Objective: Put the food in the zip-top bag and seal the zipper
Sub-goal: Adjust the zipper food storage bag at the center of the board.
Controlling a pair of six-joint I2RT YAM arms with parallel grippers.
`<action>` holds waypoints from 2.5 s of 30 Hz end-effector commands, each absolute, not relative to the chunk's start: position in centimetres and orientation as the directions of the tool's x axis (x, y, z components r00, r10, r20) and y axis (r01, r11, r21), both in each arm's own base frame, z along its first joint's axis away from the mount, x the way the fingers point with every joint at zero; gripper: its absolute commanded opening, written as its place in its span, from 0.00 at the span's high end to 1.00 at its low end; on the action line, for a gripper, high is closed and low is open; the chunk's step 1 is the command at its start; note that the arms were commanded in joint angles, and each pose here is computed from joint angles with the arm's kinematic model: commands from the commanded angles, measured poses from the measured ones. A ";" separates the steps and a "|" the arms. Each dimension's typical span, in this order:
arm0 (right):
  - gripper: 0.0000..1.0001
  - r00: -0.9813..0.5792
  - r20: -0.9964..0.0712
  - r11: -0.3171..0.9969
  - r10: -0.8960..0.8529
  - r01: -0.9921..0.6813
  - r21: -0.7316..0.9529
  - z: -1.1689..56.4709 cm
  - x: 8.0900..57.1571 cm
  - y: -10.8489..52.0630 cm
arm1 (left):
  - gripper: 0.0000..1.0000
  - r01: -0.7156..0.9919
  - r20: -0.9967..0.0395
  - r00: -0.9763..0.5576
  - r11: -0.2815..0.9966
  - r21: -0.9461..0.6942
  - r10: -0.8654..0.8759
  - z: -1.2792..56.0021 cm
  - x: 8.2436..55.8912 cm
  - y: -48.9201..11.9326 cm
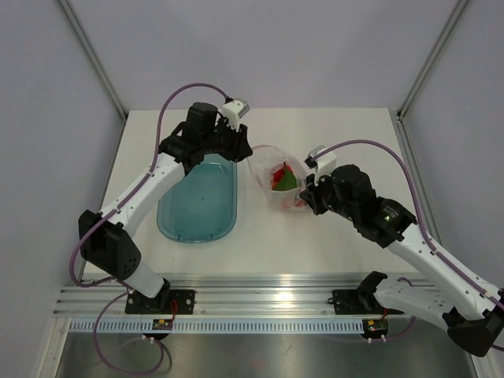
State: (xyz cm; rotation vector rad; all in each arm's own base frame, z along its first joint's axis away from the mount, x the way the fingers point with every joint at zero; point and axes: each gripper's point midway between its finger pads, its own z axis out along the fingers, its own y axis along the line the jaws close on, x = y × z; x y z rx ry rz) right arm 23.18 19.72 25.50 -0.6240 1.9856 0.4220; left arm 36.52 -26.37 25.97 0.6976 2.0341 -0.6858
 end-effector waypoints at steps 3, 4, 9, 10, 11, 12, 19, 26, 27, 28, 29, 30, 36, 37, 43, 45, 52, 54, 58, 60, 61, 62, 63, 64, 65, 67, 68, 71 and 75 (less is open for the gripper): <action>1.00 -0.367 -0.909 0.840 -0.198 -0.541 0.036 27.3 25.8 19.0 | 0.90 0.735 -0.902 -0.402 0.643 -0.216 0.157 30.1 37.4 -28.2; 1.00 -0.371 -0.908 0.845 -0.194 -0.534 0.038 27.2 26.4 18.8 | 0.97 0.725 -0.898 -0.411 0.653 -0.218 0.156 30.0 37.6 -28.0; 1.00 -0.306 -0.925 0.864 -0.226 -0.502 -0.046 28.8 30.6 18.4 | 1.00 0.676 -0.890 -0.445 0.691 -0.258 0.104 31.4 37.8 -27.3; 1.00 -0.254 -0.940 0.864 -0.227 -0.498 -0.074 31.4 31.8 18.1 | 1.00 0.658 -0.897 -0.436 0.707 -0.259 0.077 32.4 37.9 -27.0; 1.00 -0.241 -0.942 0.864 -0.234 -0.495 -0.088 32.3 32.5 18.1 | 1.00 0.645 -0.894 -0.445 0.710 -0.282 0.049 33.1 37.7 -27.0; 1.00 -0.255 -0.931 0.863 -0.261 -0.494 -0.106 32.1 33.4 18.1 | 1.00 0.636 -0.895 -0.444 0.715 -0.291 0.031 33.6 37.7 -26.9; 1.00 -0.170 -0.959 0.869 -0.228 -0.480 -0.122 36.5 34.3 17.4 | 1.00 0.629 -0.894 -0.444 0.692 -0.354 -0.054 35.3 36.3 -26.8; 0.89 -0.376 -0.908 0.861 -0.187 -0.508 0.033 27.1 31.0 17.6 | 1.00 0.597 -0.845 -0.533 0.686 -0.416 -0.048 31.6 36.1 -27.3; 0.83 -0.370 -0.913 0.862 -0.172 -0.506 0.042 27.3 30.4 17.5 | 1.00 0.595 -0.838 -0.544 0.682 -0.425 -0.046 31.3 36.1 -27.4; 0.72 -0.385 -0.907 0.865 -0.168 -0.500 0.052 26.5 30.0 17.3 | 1.00 0.592 -0.830 -0.555 0.675 -0.440 -0.054 31.4 36.1 -27.6; 0.72 -0.381 -0.909 0.861 -0.168 -0.505 0.053 26.4 29.7 17.2 | 1.00 0.585 -0.822 -0.566 0.673 -0.452 -0.060 31.3 36.0 -27.7; 0.72 -0.356 -0.922 0.862 -0.150 -0.503 0.054 27.3 29.2 16.9 | 1.00 0.573 -0.807 -0.588 0.673 -0.468 -0.061 30.8 36.3 -27.9; 0.54 -0.206 -0.966 0.794 -0.156 -0.608 0.001 28.8 26.0 16.9 | 1.00 0.548 -0.755 -0.652 0.644 -0.534 -0.070 31.0 36.2 -28.9; 0.52 -0.208 -0.966 0.787 -0.154 -0.617 0.007 27.6 25.6 16.9 | 1.00 0.547 -0.758 -0.648 0.647 -0.531 -0.074 31.1 36.2 -28.8; 0.45 -0.065 -0.988 0.764 -0.140 -0.641 -0.066 27.0 24.0 16.3 | 1.00 0.542 -0.778 -0.622 0.667 -0.511 -0.091 31.9 36.2 -28.1; 0.45 -0.076 -0.987 0.744 -0.141 -0.666 -0.055 26.6 23.8 16.8 | 1.00 0.544 -0.780 -0.619 0.666 -0.511 -0.093 32.2 36.2 -28.0; 0.53 -0.082 -0.994 0.772 -0.066 -0.635 0.001 24.3 26.8 18.1 | 1.00 0.545 -0.777 -0.622 0.659 -0.518 -0.096 32.2 35.9 -28.0; 0.53 -0.029 -0.999 0.773 -0.034 -0.635 -0.008 24.5 27.8 18.7 | 1.00 0.544 -0.775 -0.624 0.660 -0.519 -0.095 32.1 35.9 -27.9; 0.53 -0.025 -0.999 0.779 -0.036 -0.627 -0.012 22.4 28.9 19.1 | 1.00 0.547 -0.774 -0.627 0.655 -0.521 -0.092 32.3 35.9 -28.0; 0.53 -0.016 -0.999 0.764 -0.030 -0.645 -0.013 22.2 29.2 19.7 | 1.00 0.550 -0.777 -0.622 0.653 -0.520 -0.094 32.6 35.8 -28.0; 0.53 -0.015 -1.000 0.756 -0.026 -0.654 -0.010 22.2 29.2 20.0 | 1.00 0.552 -0.779 -0.621 0.654 -0.517 -0.092 32.6 35.8 -28.0; 0.53 -0.017 -1.000 0.746 -0.024 -0.666 -0.007 22.0 29.4 20.4 | 1.00 0.553 -0.780 -0.619 0.654 -0.516 -0.093 32.7 36.0 -27.9; 0.53 -0.020 -1.000 0.732 -0.014 -0.682 0.003 22.1 29.3 20.8 | 1.00 0.551 -0.779 -0.620 0.654 -0.518 -0.095 32.8 36.0 -27.9; 0.53 -0.014 -1.000 0.727 -0.007 -0.686 0.004 22.2 29.6 21.1 | 1.00 0.551 -0.775 -0.625 0.652 -0.522 -0.093 32.7 36.0 -28.0; 0.53 -0.008 -1.000 0.724 0.002 -0.689 0.007 22.4 29.6 21.2 | 1.00 0.554 -0.777 -0.623 0.650 -0.520 -0.091 32.9 36.0 -27.9; 0.54 -0.006 -1.000 0.724 0.019 -0.690 0.018 22.5 30.0 21.5 | 1.00 0.552 -0.775 -0.626 0.652 -0.521 -0.089 32.8 36.0 -27.9; 0.55 -0.010 -1.000 0.721 0.019 -0.693 0.020 22.5 30.2 21.7 | 1.00 0.553 -0.776 -0.624 0.651 -0.519 -0.088 32.9 35.9 -27.8; 0.65 -0.019 -1.000 0.710 0.008 -0.704 0.019 22.3 30.8 22.2 | 1.00 0.549 -0.776 -0.624 0.654 -0.520 -0.093 32.8 36.0 -27.5; 0.77 0.010 -0.998 0.772 0.062 -0.635 0.041 22.4 31.5 20.9 | 1.00 0.553 -0.779 -0.621 0.655 -0.515 -0.088 32.8 35.9 -27.2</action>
